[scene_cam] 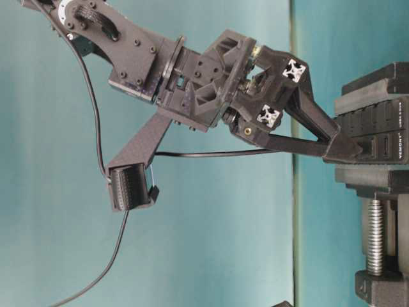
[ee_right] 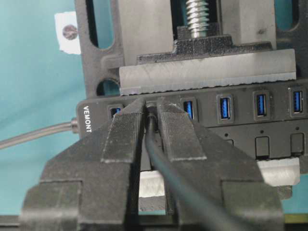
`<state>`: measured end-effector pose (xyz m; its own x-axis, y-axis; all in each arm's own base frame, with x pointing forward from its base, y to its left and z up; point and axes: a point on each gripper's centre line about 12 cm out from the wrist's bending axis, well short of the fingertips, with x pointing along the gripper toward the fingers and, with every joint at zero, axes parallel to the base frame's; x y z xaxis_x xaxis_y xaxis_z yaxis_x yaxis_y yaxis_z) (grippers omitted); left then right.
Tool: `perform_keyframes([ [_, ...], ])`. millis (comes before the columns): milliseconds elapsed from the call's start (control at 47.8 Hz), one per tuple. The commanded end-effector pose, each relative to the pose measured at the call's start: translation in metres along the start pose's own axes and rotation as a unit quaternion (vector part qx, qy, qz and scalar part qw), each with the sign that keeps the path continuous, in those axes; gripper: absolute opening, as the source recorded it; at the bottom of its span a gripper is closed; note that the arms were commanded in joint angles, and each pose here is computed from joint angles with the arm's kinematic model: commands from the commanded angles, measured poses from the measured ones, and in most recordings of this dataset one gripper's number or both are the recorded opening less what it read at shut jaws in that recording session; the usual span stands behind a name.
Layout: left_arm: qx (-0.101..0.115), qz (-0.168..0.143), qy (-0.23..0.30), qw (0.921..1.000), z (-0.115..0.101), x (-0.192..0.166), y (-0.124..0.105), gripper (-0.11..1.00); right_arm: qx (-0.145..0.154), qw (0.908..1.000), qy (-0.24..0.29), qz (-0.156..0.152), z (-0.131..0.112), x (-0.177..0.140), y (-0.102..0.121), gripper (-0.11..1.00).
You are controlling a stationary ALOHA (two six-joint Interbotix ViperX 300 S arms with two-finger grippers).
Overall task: Insert the USB into the second port from the front of the fixed hub.
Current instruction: 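Push the USB plug into the second port with the right gripper, then open the right gripper to release the inserted plug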
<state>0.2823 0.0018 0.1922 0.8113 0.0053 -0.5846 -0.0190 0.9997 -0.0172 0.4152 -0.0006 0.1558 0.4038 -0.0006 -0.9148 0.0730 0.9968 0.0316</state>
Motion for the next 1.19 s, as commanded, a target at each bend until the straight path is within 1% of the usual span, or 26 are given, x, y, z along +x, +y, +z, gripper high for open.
perform_keyframes([
  [0, 0.002, 0.0, -0.012, 0.9999, 0.006, -0.001, 0.0, 0.0, -0.006, 0.9999, 0.01, 0.003, -0.006, 0.001, 0.004, 0.07],
  [419, 0.002, 0.0, -0.012, 0.9999, 0.008, 0.0, 0.0, 0.0, -0.005, 0.9999, 0.008, 0.004, -0.005, 0.001, 0.005, 0.07],
  [565, 0.002, 0.0, -0.012, 0.9999, 0.008, 0.0, 0.0, 0.0, 0.001, 1.0, 0.0, 0.004, -0.003, 0.0, 0.003, 0.07],
  [712, 0.001, -0.001, -0.011, 0.9999, 0.007, 0.001, -0.001, 0.0, 0.0, 1.0, -0.003, 0.003, -0.002, 0.0, 0.002, 0.09],
  [795, 0.001, -0.001, -0.011, 0.9999, 0.007, 0.001, -0.001, 0.0, 0.001, 0.9999, -0.011, 0.004, -0.001, -0.001, 0.002, 0.11],
  [900, 0.001, -0.001, -0.012, 0.9999, 0.008, 0.0, -0.001, 0.0, 0.001, 0.9997, -0.024, 0.005, 0.002, -0.003, 0.002, 0.17],
  [1005, 0.001, -0.001, -0.012, 0.9999, 0.008, 0.0, -0.001, 0.0, 0.001, 0.9997, -0.025, 0.005, 0.002, -0.003, 0.002, 0.26],
  [1067, 0.002, -0.002, -0.011, 0.9999, 0.008, 0.001, -0.001, 0.0, 0.002, 0.9997, -0.026, 0.005, 0.003, -0.004, 0.003, 0.34],
  [1172, 0.001, -0.001, -0.012, 0.9999, 0.008, 0.0, -0.001, 0.0, 0.004, 0.9996, -0.027, 0.005, 0.003, -0.005, 0.002, 0.54],
])
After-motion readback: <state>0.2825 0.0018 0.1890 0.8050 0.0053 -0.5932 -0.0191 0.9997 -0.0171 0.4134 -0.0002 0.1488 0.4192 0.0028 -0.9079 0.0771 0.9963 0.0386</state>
